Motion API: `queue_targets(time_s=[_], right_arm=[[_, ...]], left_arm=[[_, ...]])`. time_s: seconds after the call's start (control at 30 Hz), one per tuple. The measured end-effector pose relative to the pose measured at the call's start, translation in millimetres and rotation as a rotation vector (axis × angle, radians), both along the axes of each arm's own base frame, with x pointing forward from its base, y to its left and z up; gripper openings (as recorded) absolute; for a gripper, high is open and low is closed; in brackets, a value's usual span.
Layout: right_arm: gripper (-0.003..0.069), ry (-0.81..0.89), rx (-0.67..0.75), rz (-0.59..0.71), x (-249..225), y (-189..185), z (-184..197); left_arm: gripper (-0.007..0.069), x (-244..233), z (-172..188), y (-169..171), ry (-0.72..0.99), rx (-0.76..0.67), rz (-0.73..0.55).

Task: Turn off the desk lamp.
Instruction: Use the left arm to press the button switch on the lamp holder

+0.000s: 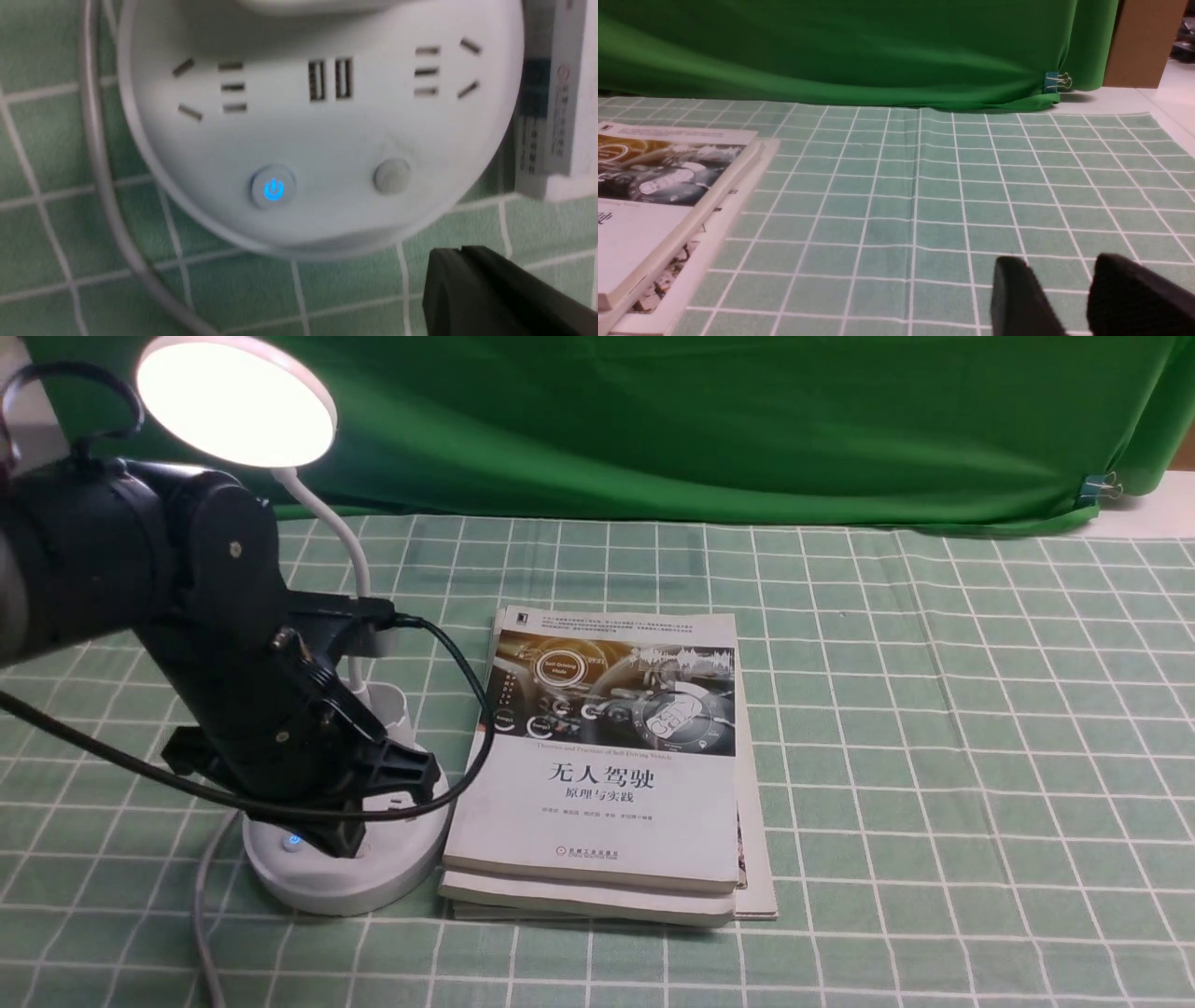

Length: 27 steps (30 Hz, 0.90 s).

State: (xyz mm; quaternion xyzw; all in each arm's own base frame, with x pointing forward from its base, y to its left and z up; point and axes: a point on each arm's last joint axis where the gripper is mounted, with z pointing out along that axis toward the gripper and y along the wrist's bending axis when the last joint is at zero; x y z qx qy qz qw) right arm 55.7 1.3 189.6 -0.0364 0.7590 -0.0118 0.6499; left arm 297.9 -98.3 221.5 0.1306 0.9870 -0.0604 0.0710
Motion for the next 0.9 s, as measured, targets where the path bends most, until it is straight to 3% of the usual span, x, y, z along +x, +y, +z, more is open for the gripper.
queue_targets(time_s=[0.53,0.8,0.9], right_arm=[[0.0242,0.000,0.000,0.000,0,0,0],[0.0242,0.000,0.000,0.000,0,0,0],[0.0242,0.000,0.000,0.000,0,0,0]], left_arm=[[0.0000,18,-36,-3,0.041,0.035,-0.005],[0.0000,15,-26,-2,0.013,0.032,-0.009],[0.0000,7,-5,0,-0.027,0.012,-0.014]])
